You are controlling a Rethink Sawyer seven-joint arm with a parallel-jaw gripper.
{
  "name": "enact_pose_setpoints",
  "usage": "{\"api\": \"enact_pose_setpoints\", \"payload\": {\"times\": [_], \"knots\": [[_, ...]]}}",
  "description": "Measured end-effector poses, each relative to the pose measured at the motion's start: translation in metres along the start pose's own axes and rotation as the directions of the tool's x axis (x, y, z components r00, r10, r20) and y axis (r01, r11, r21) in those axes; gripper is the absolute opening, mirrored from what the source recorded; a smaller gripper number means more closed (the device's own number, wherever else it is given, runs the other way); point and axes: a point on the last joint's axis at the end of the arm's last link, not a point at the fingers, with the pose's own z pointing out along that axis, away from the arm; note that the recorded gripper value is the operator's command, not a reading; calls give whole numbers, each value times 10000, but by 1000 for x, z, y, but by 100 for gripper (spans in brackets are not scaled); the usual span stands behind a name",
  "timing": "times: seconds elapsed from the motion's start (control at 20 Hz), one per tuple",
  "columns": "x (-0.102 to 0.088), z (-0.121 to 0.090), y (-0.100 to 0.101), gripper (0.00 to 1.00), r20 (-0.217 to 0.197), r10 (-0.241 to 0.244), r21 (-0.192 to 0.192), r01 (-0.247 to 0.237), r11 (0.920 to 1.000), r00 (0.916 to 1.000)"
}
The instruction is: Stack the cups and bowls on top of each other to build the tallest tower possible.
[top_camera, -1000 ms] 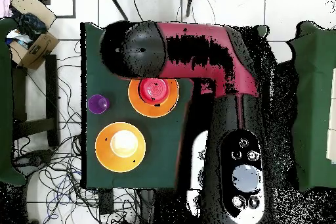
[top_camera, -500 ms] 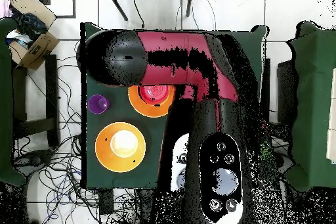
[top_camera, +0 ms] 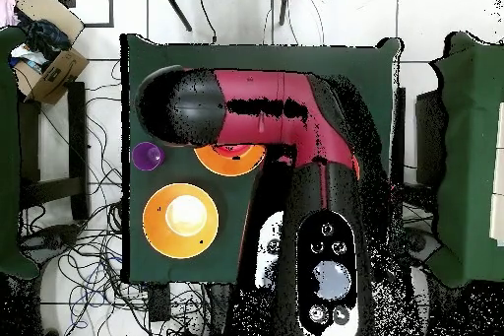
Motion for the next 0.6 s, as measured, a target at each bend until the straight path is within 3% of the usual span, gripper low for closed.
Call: {"api": "enact_pose_setpoints", "payload": {"times": [0.6], "knots": [[24, 14, -6, 0, -338, 32, 347, -20, 9994, 9994]]}}
